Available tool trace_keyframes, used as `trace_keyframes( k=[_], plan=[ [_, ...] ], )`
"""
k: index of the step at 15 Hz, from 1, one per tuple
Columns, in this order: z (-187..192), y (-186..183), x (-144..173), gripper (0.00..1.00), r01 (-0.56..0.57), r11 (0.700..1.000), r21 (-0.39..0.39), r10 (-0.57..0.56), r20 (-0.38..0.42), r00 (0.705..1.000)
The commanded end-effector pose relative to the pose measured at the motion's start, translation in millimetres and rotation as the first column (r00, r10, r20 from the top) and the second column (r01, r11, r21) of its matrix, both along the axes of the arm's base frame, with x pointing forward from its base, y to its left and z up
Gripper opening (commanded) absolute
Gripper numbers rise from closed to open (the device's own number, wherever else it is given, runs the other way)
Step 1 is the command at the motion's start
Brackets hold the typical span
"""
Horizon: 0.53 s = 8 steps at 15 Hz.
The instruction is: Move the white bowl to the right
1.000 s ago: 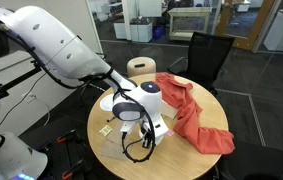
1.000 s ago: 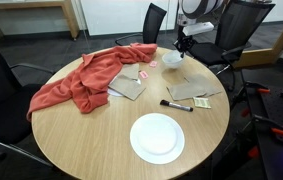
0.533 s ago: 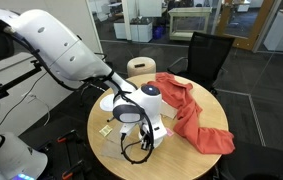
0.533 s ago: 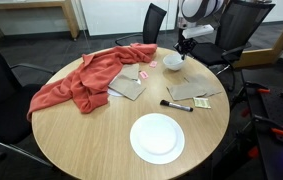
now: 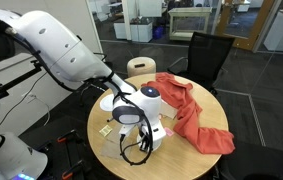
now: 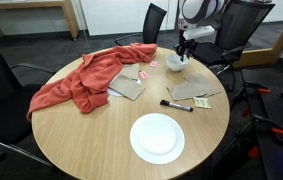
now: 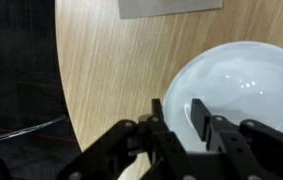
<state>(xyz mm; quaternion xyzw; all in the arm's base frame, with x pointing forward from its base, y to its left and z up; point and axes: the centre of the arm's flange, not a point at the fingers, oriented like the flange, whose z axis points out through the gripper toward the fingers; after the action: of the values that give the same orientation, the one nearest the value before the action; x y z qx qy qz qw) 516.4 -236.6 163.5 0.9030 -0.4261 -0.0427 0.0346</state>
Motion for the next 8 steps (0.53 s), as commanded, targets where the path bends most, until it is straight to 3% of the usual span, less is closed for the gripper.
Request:
trace_keyframes(
  k=[1,5,8],
  plan=[
    [3,3,-9,0.68,0.014,1.0,-0.022,-0.014,0.002,1.0],
    [15,8,-13,0.98,0.004,0.999,-0.038,-0.004,0.005,1.0],
    [36,19,-17,1.0,-0.043,0.999,-0.032,0.043,0.004,0.999]
  ],
)
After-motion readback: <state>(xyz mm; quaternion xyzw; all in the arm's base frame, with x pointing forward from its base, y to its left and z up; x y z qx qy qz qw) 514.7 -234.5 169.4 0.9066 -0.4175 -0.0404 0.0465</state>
